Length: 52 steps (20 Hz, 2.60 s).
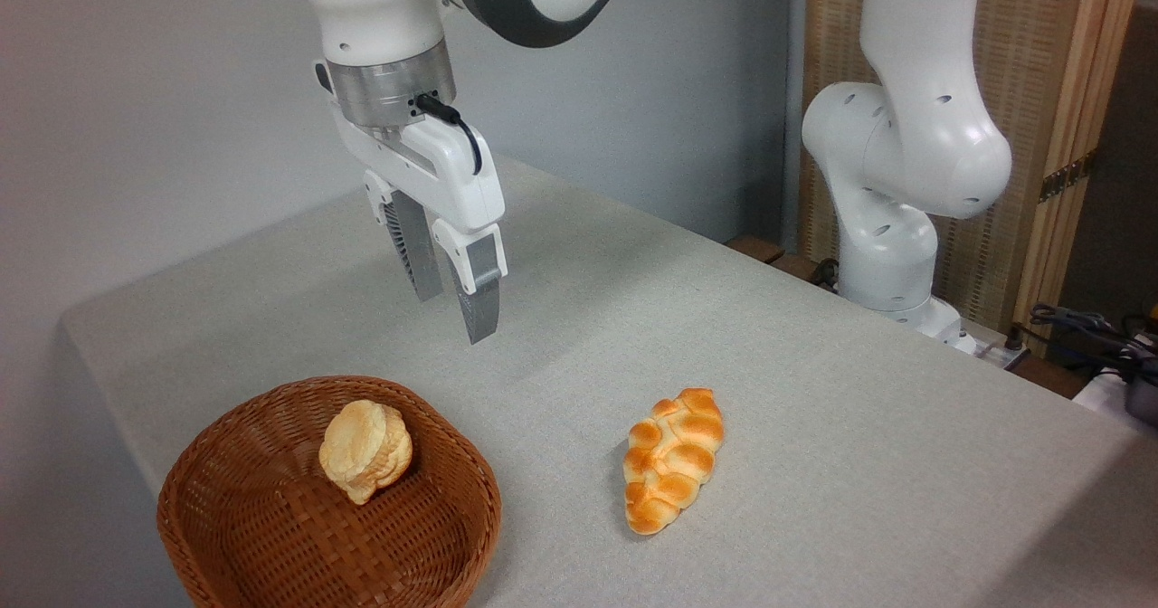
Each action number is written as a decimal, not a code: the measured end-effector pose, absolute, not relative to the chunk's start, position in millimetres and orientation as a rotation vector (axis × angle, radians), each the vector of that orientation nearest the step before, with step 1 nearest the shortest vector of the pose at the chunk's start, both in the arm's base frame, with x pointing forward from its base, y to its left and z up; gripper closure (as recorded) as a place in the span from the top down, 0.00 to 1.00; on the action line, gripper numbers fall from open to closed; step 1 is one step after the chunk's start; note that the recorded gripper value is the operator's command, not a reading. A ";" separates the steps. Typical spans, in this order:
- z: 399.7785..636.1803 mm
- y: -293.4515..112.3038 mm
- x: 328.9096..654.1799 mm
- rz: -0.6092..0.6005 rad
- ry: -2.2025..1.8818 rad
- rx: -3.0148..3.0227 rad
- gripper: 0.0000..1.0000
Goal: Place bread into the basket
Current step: 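Move the open gripper toward the braided bread roll, then lower the gripper over the braided roll, fingers straddling it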
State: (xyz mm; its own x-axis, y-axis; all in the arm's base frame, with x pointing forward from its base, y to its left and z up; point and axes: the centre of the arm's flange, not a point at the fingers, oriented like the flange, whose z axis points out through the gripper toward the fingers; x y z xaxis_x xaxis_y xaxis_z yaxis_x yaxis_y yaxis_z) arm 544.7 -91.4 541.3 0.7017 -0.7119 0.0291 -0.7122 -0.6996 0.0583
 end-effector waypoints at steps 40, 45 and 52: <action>420.4 61.8 497.6 -0.204 -0.959 2.919 1.00; 411.5 61.7 500.5 -0.221 -0.959 2.918 1.00; 409.9 74.3 499.0 -0.218 -1.055 2.874 0.87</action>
